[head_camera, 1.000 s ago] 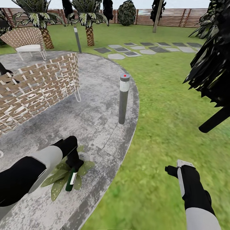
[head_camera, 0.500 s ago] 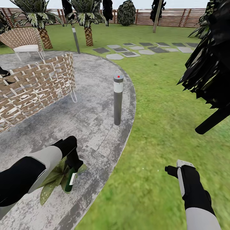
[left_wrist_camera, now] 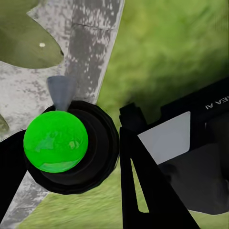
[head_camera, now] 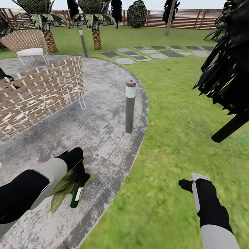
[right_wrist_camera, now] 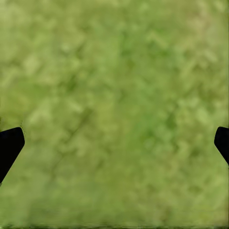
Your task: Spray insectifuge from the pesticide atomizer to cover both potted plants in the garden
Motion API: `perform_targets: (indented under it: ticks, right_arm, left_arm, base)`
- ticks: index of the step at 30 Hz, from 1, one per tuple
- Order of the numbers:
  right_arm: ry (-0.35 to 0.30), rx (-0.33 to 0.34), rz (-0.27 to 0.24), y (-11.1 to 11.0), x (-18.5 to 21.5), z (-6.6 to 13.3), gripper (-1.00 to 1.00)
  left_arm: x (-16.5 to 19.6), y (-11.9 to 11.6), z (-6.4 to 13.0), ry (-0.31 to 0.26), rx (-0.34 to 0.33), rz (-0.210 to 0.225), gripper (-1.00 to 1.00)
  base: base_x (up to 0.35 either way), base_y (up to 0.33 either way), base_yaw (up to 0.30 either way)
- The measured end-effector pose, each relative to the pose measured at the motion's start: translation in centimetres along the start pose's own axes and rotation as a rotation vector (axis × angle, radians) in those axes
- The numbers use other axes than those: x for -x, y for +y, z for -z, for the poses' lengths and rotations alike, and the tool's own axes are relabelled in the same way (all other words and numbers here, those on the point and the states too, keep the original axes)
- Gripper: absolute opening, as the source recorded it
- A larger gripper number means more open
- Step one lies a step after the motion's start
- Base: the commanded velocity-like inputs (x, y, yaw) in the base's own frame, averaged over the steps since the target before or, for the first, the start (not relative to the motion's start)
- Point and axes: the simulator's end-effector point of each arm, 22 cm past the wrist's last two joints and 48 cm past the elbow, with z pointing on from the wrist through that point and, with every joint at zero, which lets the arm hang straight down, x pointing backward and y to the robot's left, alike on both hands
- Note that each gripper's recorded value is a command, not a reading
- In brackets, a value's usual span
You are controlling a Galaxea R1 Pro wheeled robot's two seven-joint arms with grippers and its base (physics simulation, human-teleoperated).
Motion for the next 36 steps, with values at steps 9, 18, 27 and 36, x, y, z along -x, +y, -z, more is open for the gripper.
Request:
perform_targets:
  ticks: [9,18,27,36]
  right_arm:
    - [0.0,-0.001,0.0,-0.02,-0.03,-0.01,1.0]
    - [0.003,-0.002,0.001,-0.02,-0.11,-0.12,1.0]
    - [0.011,-0.004,0.003,-0.04,-0.47,-0.44,1.0]
    - [0.015,-0.004,0.003,-0.05,-0.62,-0.57,1.0]
  left_arm:
    - [-0.02,0.0,-0.02,0.0,0.0,0.0,-1.0]
    - [-0.02,-0.09,-0.24,0.003,-0.003,0.0,-1.0]
    - [-0.01,-0.15,-0.66,0.009,-0.008,0.0,-1.0]
    - [-0.02,-0.15,-0.91,0.013,-0.01,0.0,-1.0]
  base:
    - [-0.22,0.22,0.0]
    - [-0.047,0.043,0.173]
    - [0.0,0.0,0.241]
    - [0.039,-0.142,0.103]
